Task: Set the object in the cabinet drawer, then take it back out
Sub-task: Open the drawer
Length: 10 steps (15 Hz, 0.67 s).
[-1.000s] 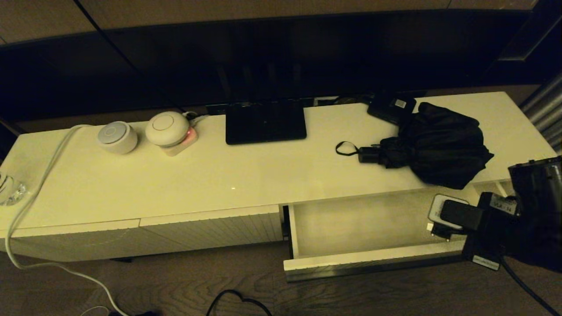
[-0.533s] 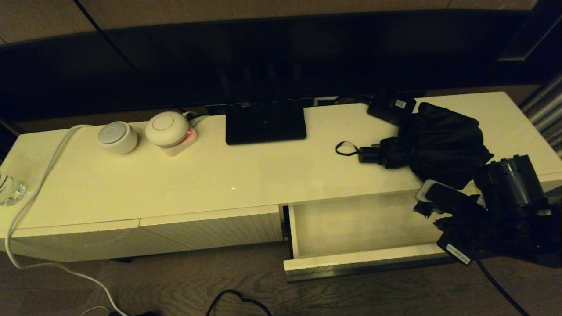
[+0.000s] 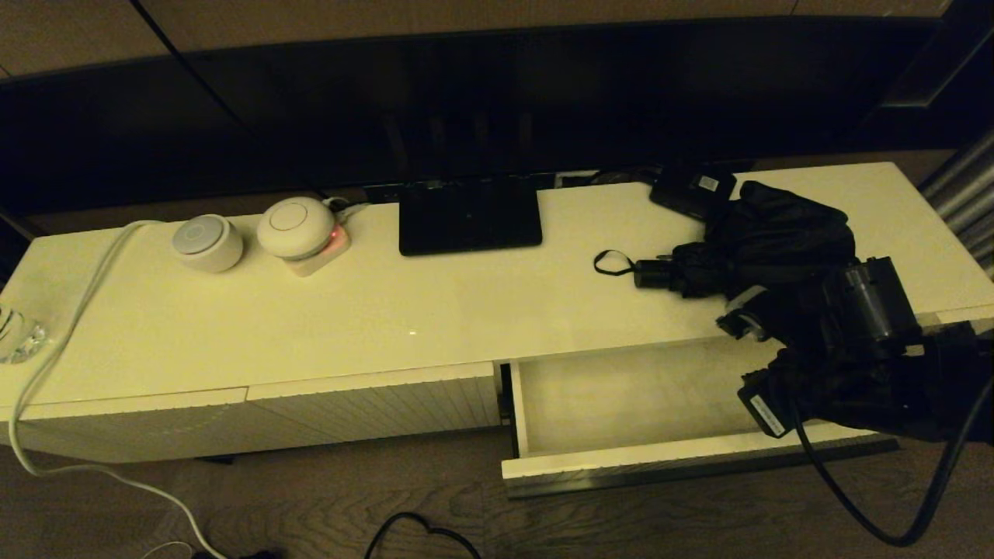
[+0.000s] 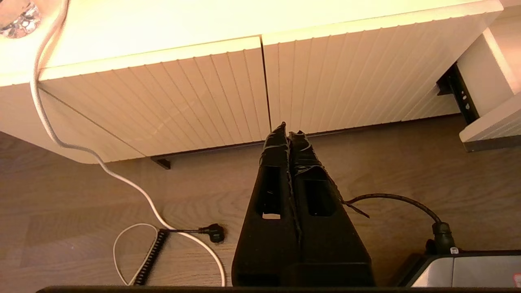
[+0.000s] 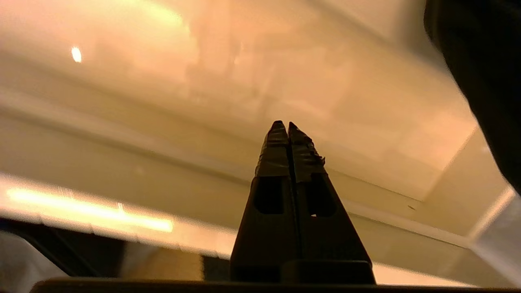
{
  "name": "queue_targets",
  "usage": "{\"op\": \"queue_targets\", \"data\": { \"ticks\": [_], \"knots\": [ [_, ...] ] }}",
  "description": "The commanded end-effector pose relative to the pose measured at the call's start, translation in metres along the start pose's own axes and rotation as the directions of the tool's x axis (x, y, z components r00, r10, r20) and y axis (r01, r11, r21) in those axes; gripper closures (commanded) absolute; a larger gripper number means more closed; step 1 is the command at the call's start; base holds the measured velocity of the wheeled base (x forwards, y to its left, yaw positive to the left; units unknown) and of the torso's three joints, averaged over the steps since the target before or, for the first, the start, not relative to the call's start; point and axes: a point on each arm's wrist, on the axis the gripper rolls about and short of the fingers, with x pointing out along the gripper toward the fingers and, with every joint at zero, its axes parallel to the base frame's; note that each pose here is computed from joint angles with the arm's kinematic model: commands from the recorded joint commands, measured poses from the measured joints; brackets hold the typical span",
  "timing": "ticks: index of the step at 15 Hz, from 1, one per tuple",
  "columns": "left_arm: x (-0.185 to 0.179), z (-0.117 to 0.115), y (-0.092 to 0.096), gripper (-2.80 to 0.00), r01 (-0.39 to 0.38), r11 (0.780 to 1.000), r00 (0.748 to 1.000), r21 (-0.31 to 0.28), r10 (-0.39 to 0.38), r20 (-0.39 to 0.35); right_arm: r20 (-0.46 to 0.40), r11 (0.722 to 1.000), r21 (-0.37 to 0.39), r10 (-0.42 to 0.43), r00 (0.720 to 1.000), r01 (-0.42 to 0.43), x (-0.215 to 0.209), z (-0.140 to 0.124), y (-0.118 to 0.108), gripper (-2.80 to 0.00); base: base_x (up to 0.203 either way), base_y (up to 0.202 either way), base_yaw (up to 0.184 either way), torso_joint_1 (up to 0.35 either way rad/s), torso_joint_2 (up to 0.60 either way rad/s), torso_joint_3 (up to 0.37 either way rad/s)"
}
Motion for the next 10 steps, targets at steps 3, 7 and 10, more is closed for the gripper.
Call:
{"op": "queue_targets", "data": {
  "ticks": [3, 7, 10],
  "knots": [
    [0.000, -0.001, 0.000, 0.00, -0.001, 1.000, 1.000, 0.000, 0.001, -0.003, -0.010, 0.995, 0.100, -0.008, 1.000, 0.009, 0.022, 0.012, 0.002, 0.00, 0.000, 0.000, 0.000, 0.000, 0.00, 0.000],
    [0.000, -0.001, 0.000, 0.00, -0.001, 1.000, 1.000, 0.000, 0.001, -0.003, -0.015, 0.982, 0.187, -0.012, 1.000, 0.014, 0.040, 0.022, 0.003, 0.00, 0.000, 0.000, 0.000, 0.000, 0.00, 0.000],
    [0.000, -0.001, 0.000, 0.00, -0.001, 1.000, 1.000, 0.000, 0.001, -0.003, -0.018, 0.975, 0.222, -0.018, 1.000, 0.021, 0.049, 0.025, 0.001, 0.00, 0.000, 0.000, 0.000, 0.000, 0.00, 0.000]
  ]
}}
